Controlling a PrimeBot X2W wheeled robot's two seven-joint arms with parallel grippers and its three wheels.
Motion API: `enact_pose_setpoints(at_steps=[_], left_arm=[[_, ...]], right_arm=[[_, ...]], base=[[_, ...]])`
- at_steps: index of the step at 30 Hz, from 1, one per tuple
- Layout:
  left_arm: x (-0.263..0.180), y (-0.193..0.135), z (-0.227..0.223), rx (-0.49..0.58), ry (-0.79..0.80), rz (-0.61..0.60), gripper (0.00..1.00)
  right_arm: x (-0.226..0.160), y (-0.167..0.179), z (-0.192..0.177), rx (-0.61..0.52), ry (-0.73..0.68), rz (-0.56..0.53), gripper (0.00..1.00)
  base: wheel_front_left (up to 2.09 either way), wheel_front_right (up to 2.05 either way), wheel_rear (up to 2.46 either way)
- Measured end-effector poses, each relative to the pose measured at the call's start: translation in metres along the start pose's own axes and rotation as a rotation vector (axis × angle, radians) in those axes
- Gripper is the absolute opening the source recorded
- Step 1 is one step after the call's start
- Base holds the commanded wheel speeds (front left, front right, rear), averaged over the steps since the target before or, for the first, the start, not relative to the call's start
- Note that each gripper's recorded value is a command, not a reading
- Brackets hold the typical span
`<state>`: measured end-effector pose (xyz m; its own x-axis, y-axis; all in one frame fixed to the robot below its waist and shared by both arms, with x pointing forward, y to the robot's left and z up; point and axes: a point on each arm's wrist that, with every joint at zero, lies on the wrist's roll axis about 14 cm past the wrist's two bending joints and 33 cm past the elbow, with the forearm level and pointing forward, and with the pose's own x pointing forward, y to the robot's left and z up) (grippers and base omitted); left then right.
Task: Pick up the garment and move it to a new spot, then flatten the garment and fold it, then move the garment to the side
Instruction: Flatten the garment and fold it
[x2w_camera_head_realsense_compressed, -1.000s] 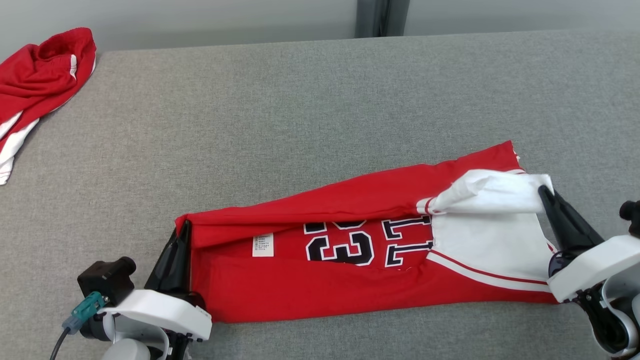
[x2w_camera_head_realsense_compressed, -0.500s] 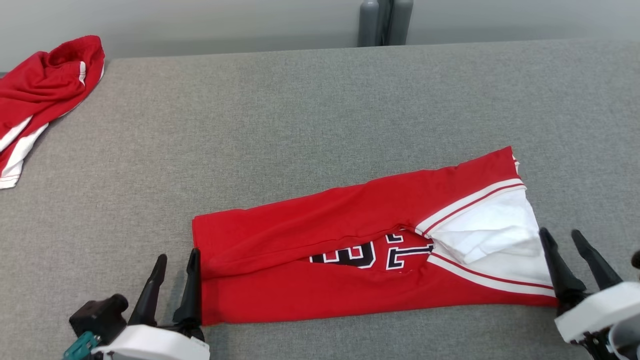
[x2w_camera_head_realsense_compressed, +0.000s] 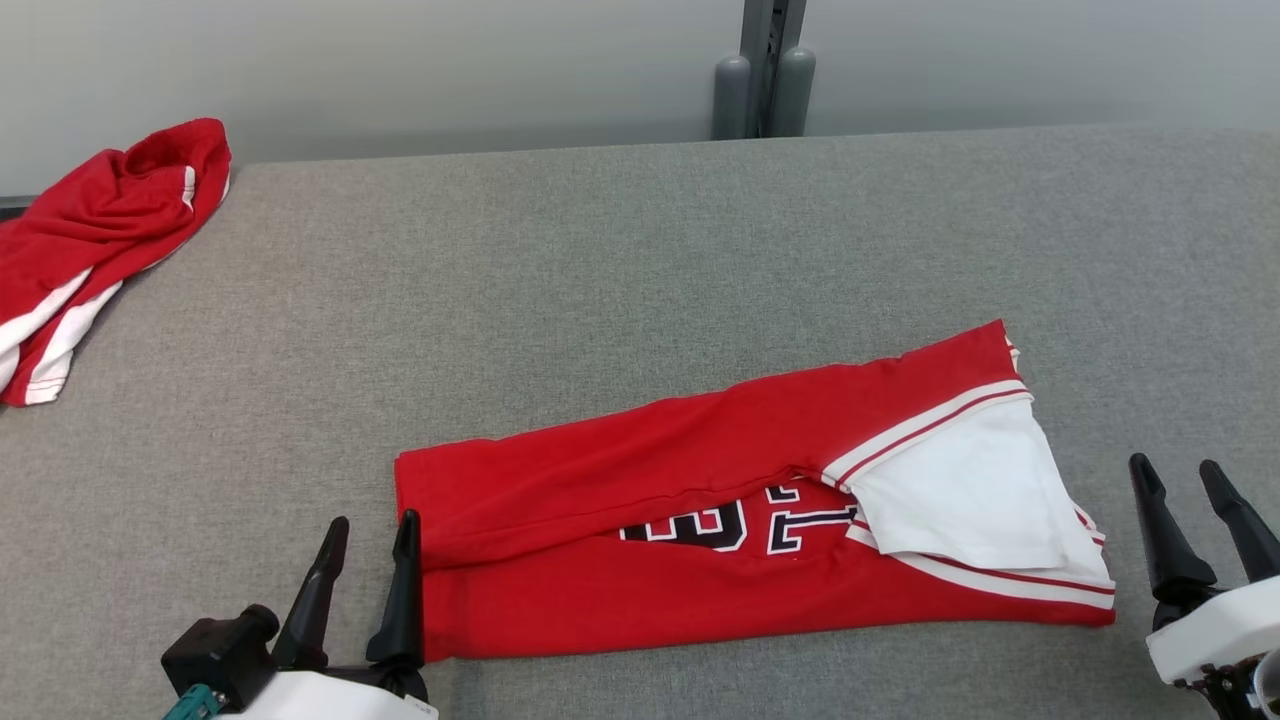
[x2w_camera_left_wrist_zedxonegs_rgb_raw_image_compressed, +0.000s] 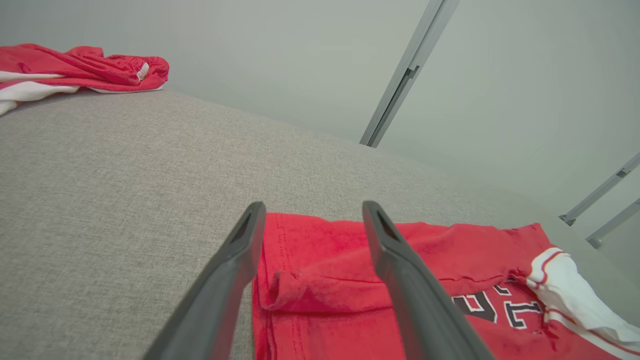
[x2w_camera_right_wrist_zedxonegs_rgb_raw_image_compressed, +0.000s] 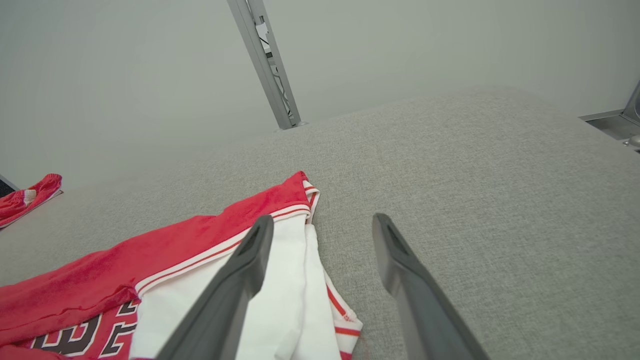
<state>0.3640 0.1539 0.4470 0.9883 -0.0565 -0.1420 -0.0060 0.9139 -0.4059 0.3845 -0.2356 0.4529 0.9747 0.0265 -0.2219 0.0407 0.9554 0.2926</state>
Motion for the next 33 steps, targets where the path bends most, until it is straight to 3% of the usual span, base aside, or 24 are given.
enact_pose_setpoints(at_steps=[6, 18, 28, 33], left_arm=[[-0.004, -0.006, 0.003, 0.013, -0.016, -0.009, 1.00], [-0.012, 0.004, 0.005, 0.011, -0.034, 0.034, 1.00], [-0.014, 0.013, 0.010, 0.011, -0.053, 0.065, 1.00], [-0.014, 0.016, 0.012, 0.009, -0.062, 0.077, 1.00]], right_arm=[[0.010, 0.010, 0.000, -0.036, 0.032, 0.018, 1.00], [0.042, 0.014, -0.050, -0.196, 0.349, 0.042, 1.00], [0.054, 0.026, -0.085, -0.211, 0.580, 0.073, 1.00], [0.059, 0.038, -0.089, -0.247, 0.629, 0.116, 1.00]], base=[[0.00, 0.00, 0.00], [0.00, 0.00, 0.00], [0.00, 0.00, 0.00], [0.00, 0.00, 0.00]])
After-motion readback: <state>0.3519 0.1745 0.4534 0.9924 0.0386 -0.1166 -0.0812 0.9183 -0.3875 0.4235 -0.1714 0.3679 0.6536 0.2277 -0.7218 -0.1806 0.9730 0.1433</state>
